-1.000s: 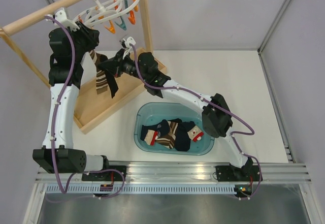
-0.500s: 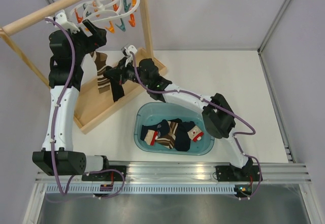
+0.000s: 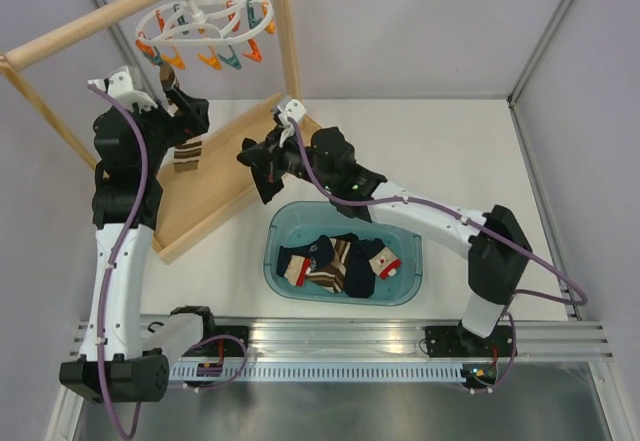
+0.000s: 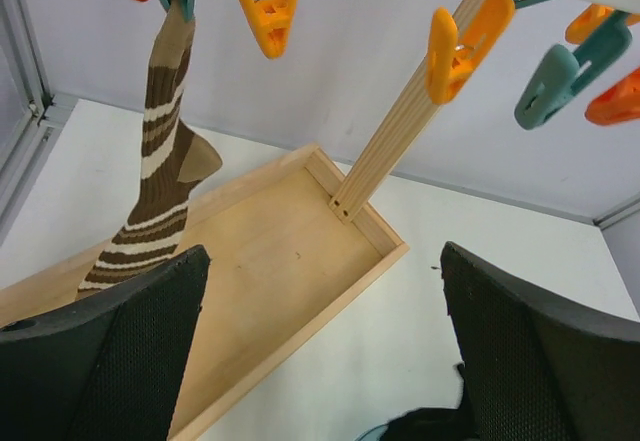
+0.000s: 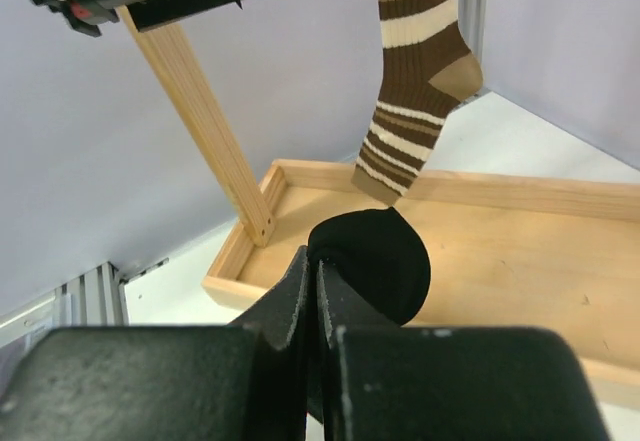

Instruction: Remove the socks clipped to the hanger

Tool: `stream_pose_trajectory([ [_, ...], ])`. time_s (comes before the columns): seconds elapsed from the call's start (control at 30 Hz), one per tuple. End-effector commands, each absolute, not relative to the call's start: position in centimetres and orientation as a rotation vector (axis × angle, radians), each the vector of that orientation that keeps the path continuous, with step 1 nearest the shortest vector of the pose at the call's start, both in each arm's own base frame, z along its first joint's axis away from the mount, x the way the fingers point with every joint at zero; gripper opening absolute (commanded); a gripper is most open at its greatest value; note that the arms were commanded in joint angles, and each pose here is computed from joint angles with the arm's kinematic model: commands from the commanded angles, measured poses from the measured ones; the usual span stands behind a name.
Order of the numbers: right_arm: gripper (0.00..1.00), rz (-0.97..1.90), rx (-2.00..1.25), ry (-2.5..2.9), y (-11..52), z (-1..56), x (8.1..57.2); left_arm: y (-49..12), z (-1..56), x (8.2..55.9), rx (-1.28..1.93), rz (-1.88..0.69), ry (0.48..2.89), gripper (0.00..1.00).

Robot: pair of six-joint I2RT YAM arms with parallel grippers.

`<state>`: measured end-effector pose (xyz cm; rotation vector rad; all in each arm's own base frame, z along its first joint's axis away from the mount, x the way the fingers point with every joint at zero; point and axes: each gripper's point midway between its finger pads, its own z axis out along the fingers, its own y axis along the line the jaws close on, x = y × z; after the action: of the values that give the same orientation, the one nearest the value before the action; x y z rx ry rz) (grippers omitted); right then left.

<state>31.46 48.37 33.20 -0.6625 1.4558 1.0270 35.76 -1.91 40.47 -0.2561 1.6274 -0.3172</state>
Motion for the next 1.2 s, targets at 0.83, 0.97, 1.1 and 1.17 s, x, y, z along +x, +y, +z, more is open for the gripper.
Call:
stream_pose_trajectory([
  [0.83, 0.01, 0.497, -0.217, 1.971, 21.3, 21.0, 23.3, -2.9, 32.5, 31.7, -0.135, -0.304, 1.724, 1.0],
  [0.97, 0.01, 0.531, -0.173, 2.02, 20.8, 18.8, 22.2, -2.9, 32.3, 31.8, -0.137, -0.302, 1.728, 1.0],
  [1.1, 0.11, 0.548, -0.155, 2.047, 20.5, 17.9, 21.5, -3.0, 32.3, 31.8, -0.14, -0.307, 1.73, 1.0],
  [1.17, 0.58, 0.547, -0.167, 2.076, 20.5, 17.7, 21.1, -3.0, 32.2, 31.8, -0.138, -0.31, 1.733, 1.0],
])
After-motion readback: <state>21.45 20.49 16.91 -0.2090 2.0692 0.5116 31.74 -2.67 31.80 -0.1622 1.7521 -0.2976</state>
